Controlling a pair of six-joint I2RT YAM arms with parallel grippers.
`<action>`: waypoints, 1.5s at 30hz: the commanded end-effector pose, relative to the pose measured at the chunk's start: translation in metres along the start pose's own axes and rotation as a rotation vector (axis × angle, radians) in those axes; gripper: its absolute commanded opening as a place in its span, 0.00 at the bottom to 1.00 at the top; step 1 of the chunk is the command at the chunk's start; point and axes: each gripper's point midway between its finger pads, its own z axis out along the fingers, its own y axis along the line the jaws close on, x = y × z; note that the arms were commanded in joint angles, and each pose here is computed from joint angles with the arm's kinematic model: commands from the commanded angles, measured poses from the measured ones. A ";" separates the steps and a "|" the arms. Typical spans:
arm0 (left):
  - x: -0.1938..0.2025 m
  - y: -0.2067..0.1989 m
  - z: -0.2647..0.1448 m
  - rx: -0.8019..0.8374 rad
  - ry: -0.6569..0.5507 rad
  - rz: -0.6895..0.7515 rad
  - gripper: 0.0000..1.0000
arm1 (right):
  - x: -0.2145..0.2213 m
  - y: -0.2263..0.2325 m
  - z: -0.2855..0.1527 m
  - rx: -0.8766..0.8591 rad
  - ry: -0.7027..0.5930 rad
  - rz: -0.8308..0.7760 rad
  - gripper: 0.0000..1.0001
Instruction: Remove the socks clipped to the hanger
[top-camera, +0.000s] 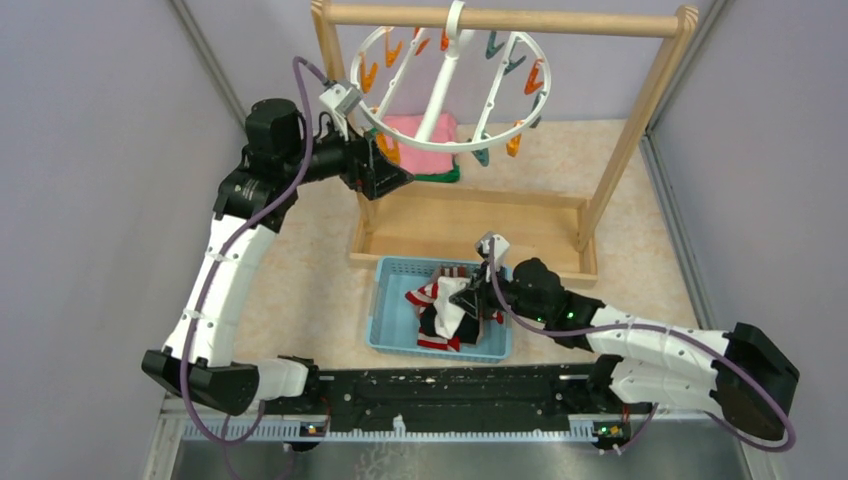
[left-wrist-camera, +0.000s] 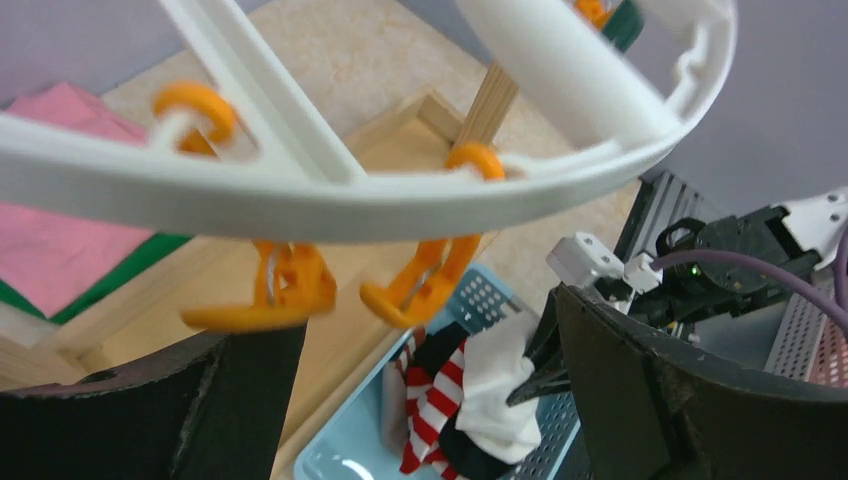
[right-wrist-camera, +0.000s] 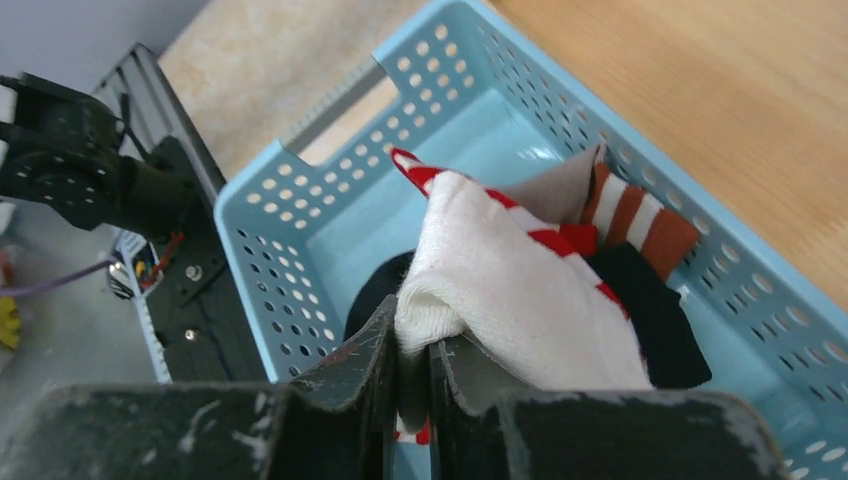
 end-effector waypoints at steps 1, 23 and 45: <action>0.041 -0.003 -0.023 0.002 0.157 0.070 0.99 | 0.009 -0.002 0.008 0.041 0.057 -0.027 0.18; 0.099 0.133 -0.099 -0.454 0.276 -0.001 0.99 | -0.021 0.005 -0.052 0.299 0.309 0.080 0.99; 0.245 0.283 -0.088 -0.730 0.065 -0.132 0.99 | -0.072 -0.271 -0.221 1.401 -0.471 0.172 0.99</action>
